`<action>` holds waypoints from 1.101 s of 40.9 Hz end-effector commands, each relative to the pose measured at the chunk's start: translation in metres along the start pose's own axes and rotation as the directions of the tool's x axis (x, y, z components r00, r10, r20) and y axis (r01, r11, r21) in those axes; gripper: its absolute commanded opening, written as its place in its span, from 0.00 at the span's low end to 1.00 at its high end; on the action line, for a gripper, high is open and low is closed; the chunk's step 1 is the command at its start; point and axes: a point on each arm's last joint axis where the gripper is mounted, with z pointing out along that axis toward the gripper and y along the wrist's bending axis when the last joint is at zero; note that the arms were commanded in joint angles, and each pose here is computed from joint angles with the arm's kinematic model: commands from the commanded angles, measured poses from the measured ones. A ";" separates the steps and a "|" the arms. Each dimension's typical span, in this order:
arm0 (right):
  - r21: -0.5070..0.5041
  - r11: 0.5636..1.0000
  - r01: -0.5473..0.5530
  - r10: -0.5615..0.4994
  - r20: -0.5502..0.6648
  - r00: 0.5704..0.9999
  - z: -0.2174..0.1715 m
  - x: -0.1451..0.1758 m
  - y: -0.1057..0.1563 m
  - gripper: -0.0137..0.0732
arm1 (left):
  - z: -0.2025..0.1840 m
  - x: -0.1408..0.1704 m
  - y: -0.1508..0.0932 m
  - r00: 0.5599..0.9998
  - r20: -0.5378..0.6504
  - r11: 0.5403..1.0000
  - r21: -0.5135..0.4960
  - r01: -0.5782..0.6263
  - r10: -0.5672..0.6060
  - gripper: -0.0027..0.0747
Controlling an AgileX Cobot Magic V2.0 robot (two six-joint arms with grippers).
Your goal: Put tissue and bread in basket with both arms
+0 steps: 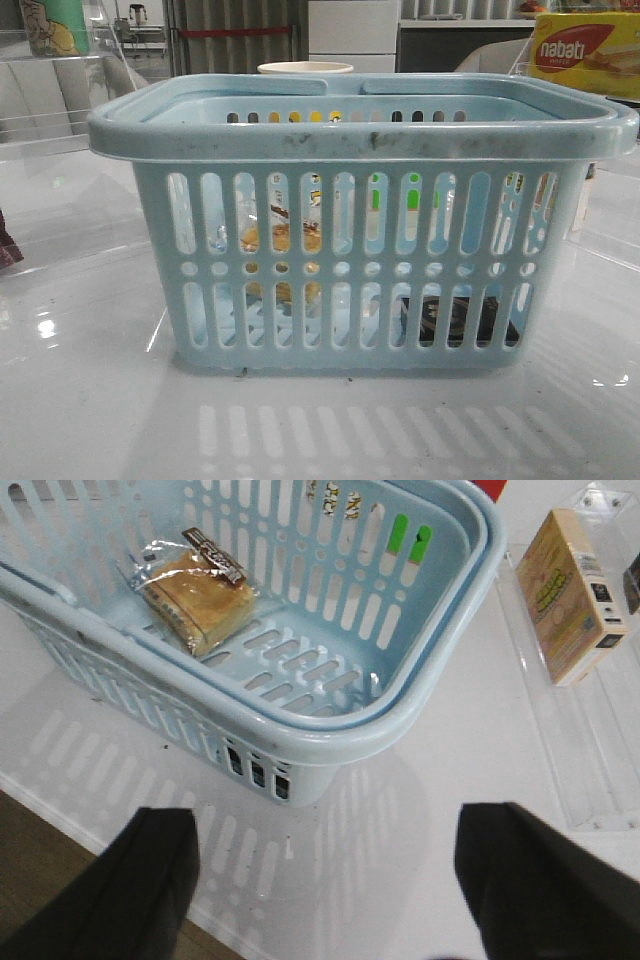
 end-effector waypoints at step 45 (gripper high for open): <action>0.032 0.999 0.032 -0.034 0.053 0.998 -0.006 -0.009 -0.004 0.22 | -0.008 0.007 -0.002 0.996 0.086 1.000 -0.001 0.012 -0.012 0.15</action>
